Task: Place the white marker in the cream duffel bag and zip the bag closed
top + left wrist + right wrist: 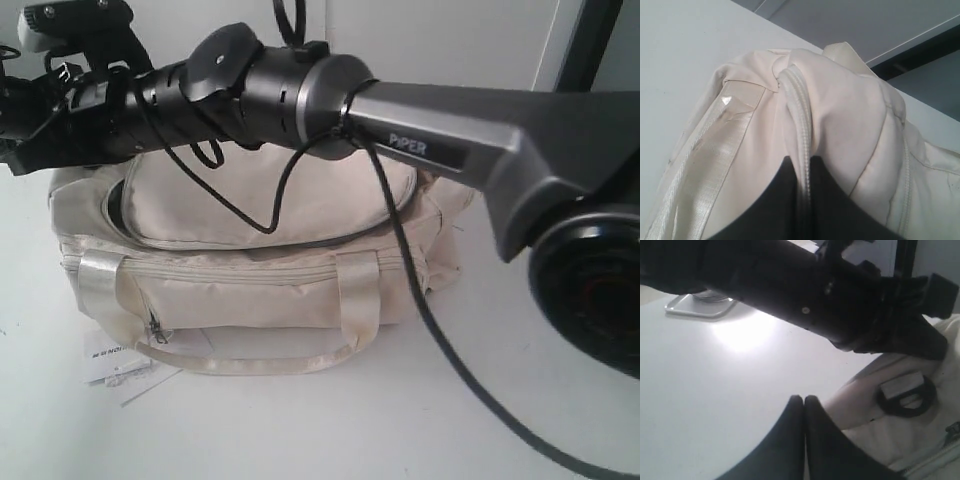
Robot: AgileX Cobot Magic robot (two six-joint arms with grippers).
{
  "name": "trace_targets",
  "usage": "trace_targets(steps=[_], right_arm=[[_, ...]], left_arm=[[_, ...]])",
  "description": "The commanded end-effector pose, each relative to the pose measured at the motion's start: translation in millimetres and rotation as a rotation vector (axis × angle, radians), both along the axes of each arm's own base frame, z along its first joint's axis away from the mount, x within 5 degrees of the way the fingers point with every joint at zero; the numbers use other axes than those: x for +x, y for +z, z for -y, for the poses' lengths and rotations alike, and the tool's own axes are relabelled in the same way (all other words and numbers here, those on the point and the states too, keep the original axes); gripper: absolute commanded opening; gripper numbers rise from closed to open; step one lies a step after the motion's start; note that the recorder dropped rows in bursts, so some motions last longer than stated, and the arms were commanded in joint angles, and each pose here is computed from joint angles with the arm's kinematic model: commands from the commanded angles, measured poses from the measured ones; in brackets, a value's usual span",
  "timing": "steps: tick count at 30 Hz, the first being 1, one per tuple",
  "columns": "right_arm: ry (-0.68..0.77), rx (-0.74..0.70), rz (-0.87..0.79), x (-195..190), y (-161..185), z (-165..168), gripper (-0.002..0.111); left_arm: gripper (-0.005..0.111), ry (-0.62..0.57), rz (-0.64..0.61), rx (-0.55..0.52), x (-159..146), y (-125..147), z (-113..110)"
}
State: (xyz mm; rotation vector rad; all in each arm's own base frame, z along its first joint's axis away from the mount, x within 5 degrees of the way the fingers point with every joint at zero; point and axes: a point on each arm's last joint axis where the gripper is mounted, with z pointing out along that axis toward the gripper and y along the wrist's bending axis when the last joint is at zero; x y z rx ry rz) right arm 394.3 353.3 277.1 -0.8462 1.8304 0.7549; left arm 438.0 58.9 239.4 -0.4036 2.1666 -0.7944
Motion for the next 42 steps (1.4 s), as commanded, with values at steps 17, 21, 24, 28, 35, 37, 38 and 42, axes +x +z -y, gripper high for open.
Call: trace_targets(steps=[17, 21, 24, 28, 35, 37, 38, 42], right_arm=[[-0.083, -0.166, 0.137, 38, -53, -1, 0.035], [-0.057, -0.176, 0.110, 34, -43, 2, 0.035], [-0.009, -0.174, 0.063, 24, -23, 6, 0.035], [-0.150, -0.130, -0.019, 30, -9, 20, 0.028], [-0.266, -0.143, 0.003, 34, -12, 20, 0.024], [-0.259, -0.144, -0.003, 32, -16, 16, 0.025], [-0.257, -0.145, -0.007, 32, -18, 15, 0.026], [-0.255, -0.160, -0.021, 34, -33, 11, 0.037]], left_arm=[[0.000, -0.046, -0.030, -0.096, -3, 3, 7], [0.000, -0.046, -0.030, -0.096, -3, 3, 7], [0.000, -0.046, -0.030, -0.096, -3, 3, 7], [0.000, -0.046, -0.030, -0.093, -3, 3, 7], [0.000, -0.046, -0.030, -0.093, -3, 3, 7], [0.000, -0.046, -0.030, -0.093, -3, 3, 7], [0.000, -0.046, -0.030, -0.093, -3, 3, 7], [0.000, -0.048, -0.028, -0.090, -3, 3, 7]])
